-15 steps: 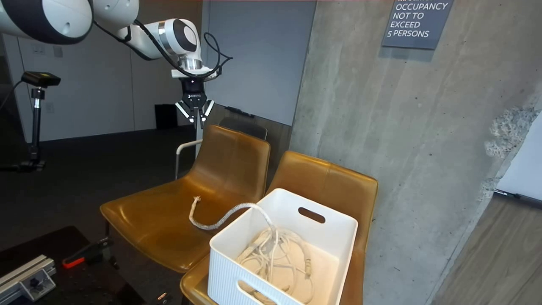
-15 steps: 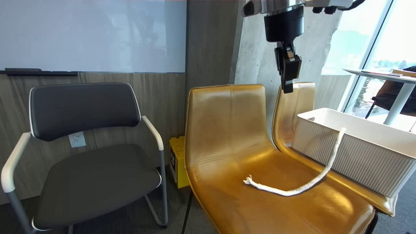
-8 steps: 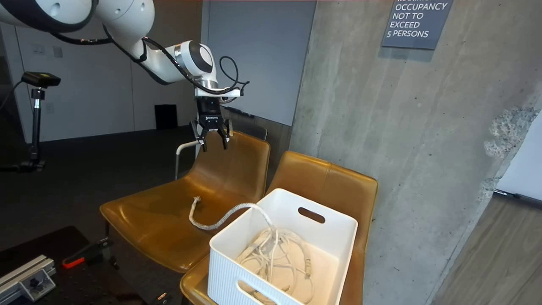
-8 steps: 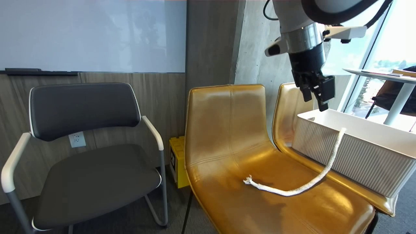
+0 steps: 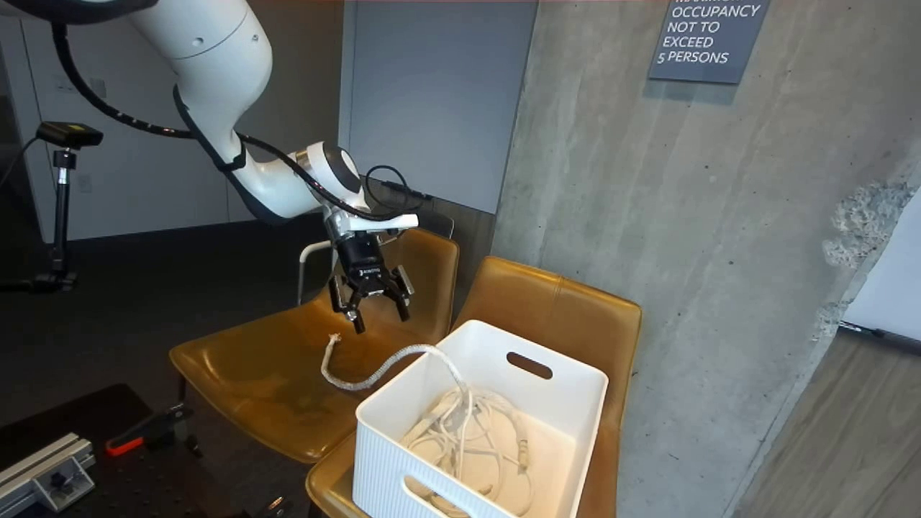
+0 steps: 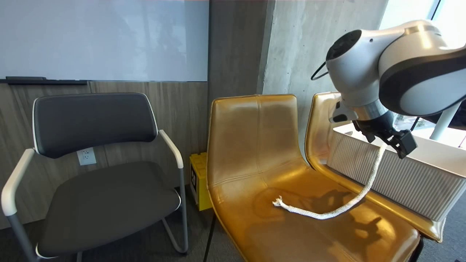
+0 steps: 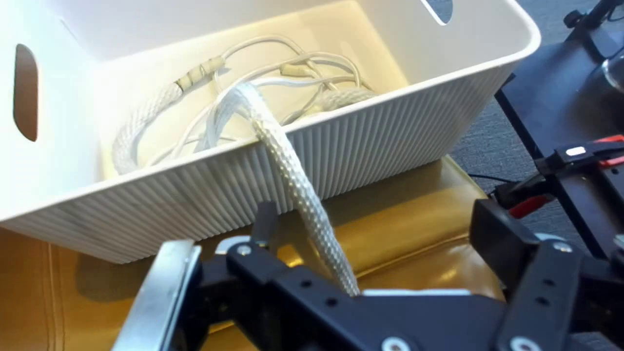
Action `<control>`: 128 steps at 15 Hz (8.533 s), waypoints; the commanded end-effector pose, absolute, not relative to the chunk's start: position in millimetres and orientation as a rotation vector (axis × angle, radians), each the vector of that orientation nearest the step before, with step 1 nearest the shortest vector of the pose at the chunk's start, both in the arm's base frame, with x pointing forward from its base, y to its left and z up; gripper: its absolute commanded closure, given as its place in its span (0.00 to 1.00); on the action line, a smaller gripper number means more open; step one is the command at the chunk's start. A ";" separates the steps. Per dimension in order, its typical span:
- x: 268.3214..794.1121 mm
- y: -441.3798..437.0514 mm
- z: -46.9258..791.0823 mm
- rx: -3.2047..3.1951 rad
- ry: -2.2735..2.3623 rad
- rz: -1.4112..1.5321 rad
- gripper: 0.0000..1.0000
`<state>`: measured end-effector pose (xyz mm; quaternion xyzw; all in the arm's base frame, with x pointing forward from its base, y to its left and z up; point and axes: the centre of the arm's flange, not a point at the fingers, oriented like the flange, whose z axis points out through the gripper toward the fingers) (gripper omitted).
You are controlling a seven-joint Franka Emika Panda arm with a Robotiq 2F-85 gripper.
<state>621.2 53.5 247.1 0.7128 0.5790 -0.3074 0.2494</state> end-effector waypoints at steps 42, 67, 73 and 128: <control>631.2 107.8 250.1 1.907 1.572 -0.656 0.97; 656.4 221.9 296.9 2.274 1.597 -0.520 0.63; 652.9 209.3 328.2 2.312 1.587 -0.457 0.20; 712.4 -270.6 189.2 2.815 0.834 -0.233 0.00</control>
